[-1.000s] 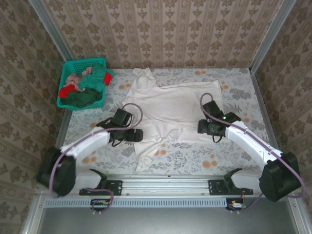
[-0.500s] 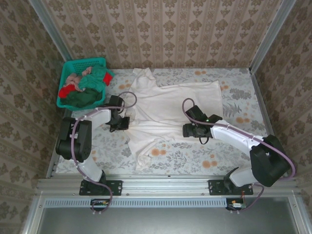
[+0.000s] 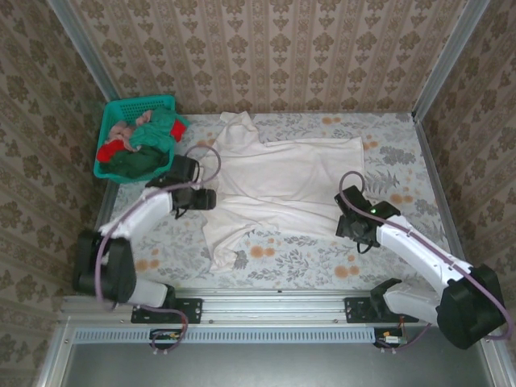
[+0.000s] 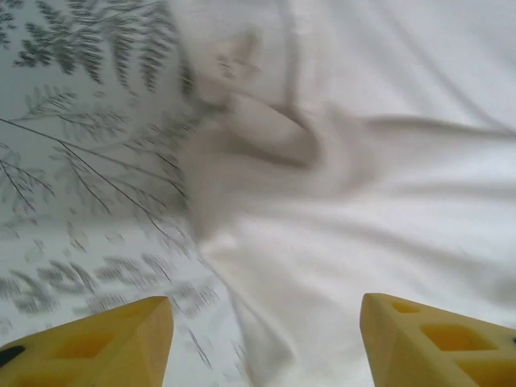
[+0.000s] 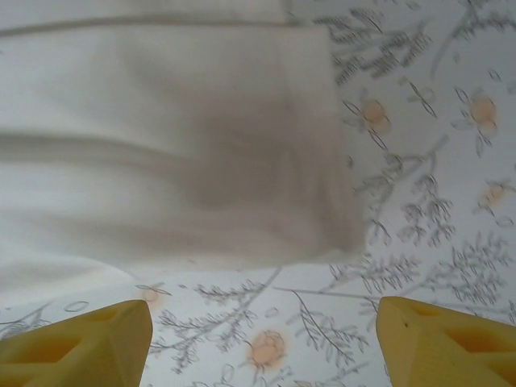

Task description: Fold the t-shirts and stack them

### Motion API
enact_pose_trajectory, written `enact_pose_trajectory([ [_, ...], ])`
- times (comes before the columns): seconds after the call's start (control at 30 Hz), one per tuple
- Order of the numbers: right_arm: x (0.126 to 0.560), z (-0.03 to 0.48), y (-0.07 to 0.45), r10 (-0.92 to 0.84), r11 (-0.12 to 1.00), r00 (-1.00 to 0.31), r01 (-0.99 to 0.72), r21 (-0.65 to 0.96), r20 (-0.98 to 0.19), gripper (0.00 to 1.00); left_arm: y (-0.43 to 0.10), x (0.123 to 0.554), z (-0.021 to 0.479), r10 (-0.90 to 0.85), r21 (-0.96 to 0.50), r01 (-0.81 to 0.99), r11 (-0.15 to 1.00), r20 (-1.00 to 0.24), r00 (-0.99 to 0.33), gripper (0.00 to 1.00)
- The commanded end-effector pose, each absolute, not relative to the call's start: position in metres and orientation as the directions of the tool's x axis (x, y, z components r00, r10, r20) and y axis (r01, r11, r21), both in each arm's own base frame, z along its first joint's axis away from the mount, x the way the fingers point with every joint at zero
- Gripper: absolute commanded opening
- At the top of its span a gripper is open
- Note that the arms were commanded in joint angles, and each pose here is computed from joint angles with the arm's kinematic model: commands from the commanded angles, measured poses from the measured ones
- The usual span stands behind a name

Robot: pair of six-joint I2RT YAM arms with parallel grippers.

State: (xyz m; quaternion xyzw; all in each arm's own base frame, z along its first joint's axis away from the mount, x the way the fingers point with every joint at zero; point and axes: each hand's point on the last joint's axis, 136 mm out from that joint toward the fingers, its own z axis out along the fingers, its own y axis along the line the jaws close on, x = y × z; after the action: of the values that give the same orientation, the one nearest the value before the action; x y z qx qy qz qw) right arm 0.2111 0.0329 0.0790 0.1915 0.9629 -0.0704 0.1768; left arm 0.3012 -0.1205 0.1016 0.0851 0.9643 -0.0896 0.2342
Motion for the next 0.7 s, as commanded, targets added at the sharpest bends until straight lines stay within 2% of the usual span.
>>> enact_pose_trajectory([
  [0.0,0.187,0.06,0.015,0.426,0.868,-0.853,0.48,-0.13,-0.302,0.75,-0.125,0.25,0.106,0.114,-0.118,0.189,0.975,-0.465,-0.878,0.69],
  [0.23,0.202,0.041,0.014,0.477,0.859,-0.835,0.509,-0.056,-0.277,0.67,-0.16,0.16,0.089,0.208,-0.21,0.327,0.921,-0.444,-0.871,0.7],
  [0.47,0.216,0.023,0.022,0.478,0.87,-0.851,0.493,-0.02,-0.218,0.62,-0.163,0.125,0.04,0.271,-0.171,0.34,0.925,-0.33,-0.904,0.7],
  [0.53,0.218,0.02,0.025,0.471,0.875,-0.858,0.484,-0.018,-0.206,0.57,-0.164,0.125,0.039,0.279,-0.17,0.35,0.921,-0.337,-0.899,0.64],
  [0.67,0.217,0.023,0.019,0.457,0.876,-0.863,0.478,-0.058,-0.214,0.41,-0.171,0.123,0.044,0.297,-0.198,0.382,0.903,-0.355,-0.886,0.38],
])
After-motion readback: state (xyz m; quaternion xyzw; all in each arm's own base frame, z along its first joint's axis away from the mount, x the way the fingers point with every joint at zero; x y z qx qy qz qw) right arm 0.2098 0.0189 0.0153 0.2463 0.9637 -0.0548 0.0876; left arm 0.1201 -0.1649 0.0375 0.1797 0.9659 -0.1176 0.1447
